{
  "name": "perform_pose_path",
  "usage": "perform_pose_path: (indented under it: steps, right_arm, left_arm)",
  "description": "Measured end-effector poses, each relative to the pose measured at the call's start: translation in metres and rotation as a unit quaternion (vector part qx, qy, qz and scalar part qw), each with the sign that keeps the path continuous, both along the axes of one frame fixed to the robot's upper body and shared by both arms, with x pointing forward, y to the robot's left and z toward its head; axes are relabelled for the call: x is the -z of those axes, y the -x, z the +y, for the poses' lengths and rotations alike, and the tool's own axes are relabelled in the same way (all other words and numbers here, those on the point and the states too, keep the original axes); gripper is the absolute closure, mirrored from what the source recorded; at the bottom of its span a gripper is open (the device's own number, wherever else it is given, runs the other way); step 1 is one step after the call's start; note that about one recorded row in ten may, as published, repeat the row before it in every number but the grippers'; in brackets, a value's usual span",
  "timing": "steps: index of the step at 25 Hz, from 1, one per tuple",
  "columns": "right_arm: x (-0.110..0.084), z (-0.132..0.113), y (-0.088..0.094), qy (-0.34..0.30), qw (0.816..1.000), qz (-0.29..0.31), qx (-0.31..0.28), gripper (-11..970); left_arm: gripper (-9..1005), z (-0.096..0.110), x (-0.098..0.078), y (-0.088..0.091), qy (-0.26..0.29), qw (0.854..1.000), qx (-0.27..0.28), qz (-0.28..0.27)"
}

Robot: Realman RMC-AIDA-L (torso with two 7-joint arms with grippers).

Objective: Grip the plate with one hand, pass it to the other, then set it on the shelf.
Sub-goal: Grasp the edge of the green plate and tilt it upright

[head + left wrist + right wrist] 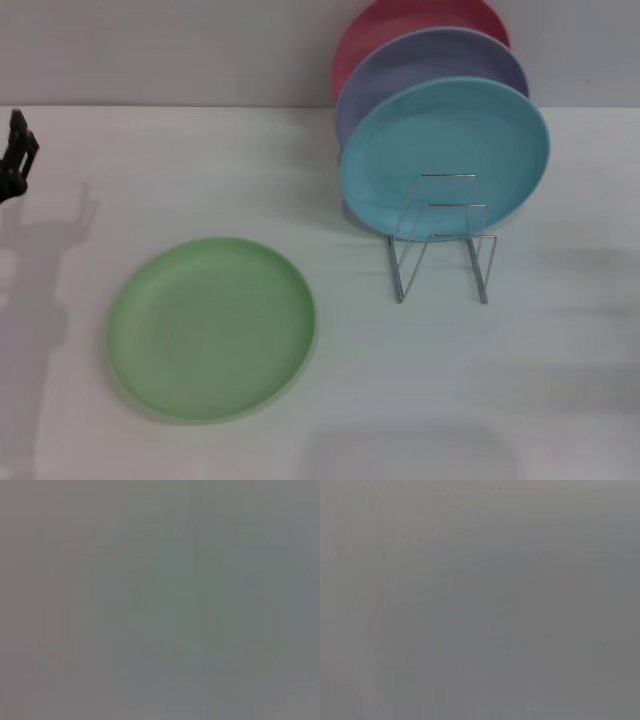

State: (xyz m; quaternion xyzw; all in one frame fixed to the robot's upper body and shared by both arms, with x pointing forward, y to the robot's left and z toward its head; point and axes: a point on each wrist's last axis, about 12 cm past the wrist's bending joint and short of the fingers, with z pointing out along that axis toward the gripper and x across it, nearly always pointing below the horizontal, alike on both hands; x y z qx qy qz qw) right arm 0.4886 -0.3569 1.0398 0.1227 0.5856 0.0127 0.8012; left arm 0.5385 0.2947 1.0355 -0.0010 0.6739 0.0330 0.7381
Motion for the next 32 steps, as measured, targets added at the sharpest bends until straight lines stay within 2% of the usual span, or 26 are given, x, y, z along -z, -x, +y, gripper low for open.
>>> perform_pose_path:
  steps: [1, 5, 8, 11, 12, 14, 15, 16, 17, 21, 24, 25, 26, 27, 28, 30, 31, 32]
  right_arm:
    - [0.0, 0.0, 0.0, 0.0, 1.0, 0.0, 0.0, 313]
    - [-0.001, 0.001, -0.001, 0.001, 1.0, -0.004, -0.003, 313]
    - [-0.002, 0.001, -0.001, 0.001, 1.0, -0.005, -0.004, 312]
    - [-0.002, 0.002, -0.002, 0.0, 1.0, -0.006, -0.005, 312]
    - [-0.002, 0.003, -0.003, 0.0, 1.0, -0.007, -0.006, 312]
    - [-0.002, 0.003, -0.003, 0.0, 1.0, -0.007, -0.006, 312]
    - [-0.003, 0.004, -0.005, 0.0, 1.0, -0.009, -0.008, 312]
    - [-0.003, 0.004, -0.005, 0.0, 1.0, -0.009, -0.008, 312]
    - [-0.003, 0.004, -0.005, -0.001, 1.0, -0.009, -0.008, 312]
    - [-0.004, 0.005, -0.007, -0.002, 1.0, -0.01, -0.009, 312]
    - [-0.006, 0.005, -0.009, -0.002, 1.0, -0.014, -0.01, 313]
    - [-0.007, 0.006, -0.011, -0.002, 1.0, -0.017, -0.011, 313]
    - [-0.007, 0.006, -0.011, -0.002, 1.0, -0.017, -0.011, 314]
    - [-0.008, 0.006, -0.013, -0.002, 1.0, -0.02, -0.011, 314]
    - [-0.008, 0.006, -0.013, -0.002, 1.0, -0.02, -0.011, 315]
    - [-0.011, 0.007, -0.016, -0.002, 1.0, -0.024, -0.013, 315]
    - [-0.011, 0.007, -0.016, -0.002, 1.0, -0.024, -0.013, 314]
    - [-0.012, 0.007, -0.018, -0.002, 1.0, -0.026, -0.011, 314]
  left_arm:
    - [168, 0.0, 0.0, 0.0, 0.0, 1.0, 0.0, 0.0]
    - [169, 0.002, -0.001, -0.022, 0.007, 0.996, -0.001, 0.09]
    - [169, 0.004, -0.008, -0.028, 0.005, 0.994, 0.0, 0.108]
    - [169, 0.003, -0.026, -0.037, -0.003, 0.992, 0.012, 0.128]
    - [169, 0.003, -0.038, -0.04, -0.007, 0.989, 0.019, 0.143]
    - [169, 0.003, -0.045, -0.042, -0.01, 0.988, 0.024, 0.154]
    - [169, 0.002, -0.059, -0.045, -0.01, 0.985, 0.033, 0.171]
    - [169, 0.002, -0.059, -0.045, -0.01, 0.985, 0.033, 0.171]
    - [169, 0.001, -0.071, -0.047, -0.01, 0.98, 0.045, 0.193]
    - [170, -0.002, -0.084, -0.049, -0.011, 0.97, 0.076, 0.231]
    - [170, -0.002, -0.097, -0.05, -0.008, 0.955, 0.107, 0.275]
    - [170, 0.001, -0.105, -0.05, -0.006, 0.943, 0.122, 0.309]
    - [170, 0.001, -0.105, -0.05, -0.006, 0.943, 0.122, 0.309]
    - [170, 0.002, -0.11, -0.047, -0.002, 0.929, 0.136, 0.345]
    - [170, 0.002, -0.11, -0.047, -0.002, 0.929, 0.136, 0.345]
    - [170, 0.003, -0.114, -0.043, 0.01, 0.901, 0.152, 0.406]
    - [170, 0.003, -0.114, -0.043, 0.01, 0.901, 0.152, 0.406]
    - [170, 0.003, -0.116, -0.04, 0.016, 0.885, 0.155, 0.438]
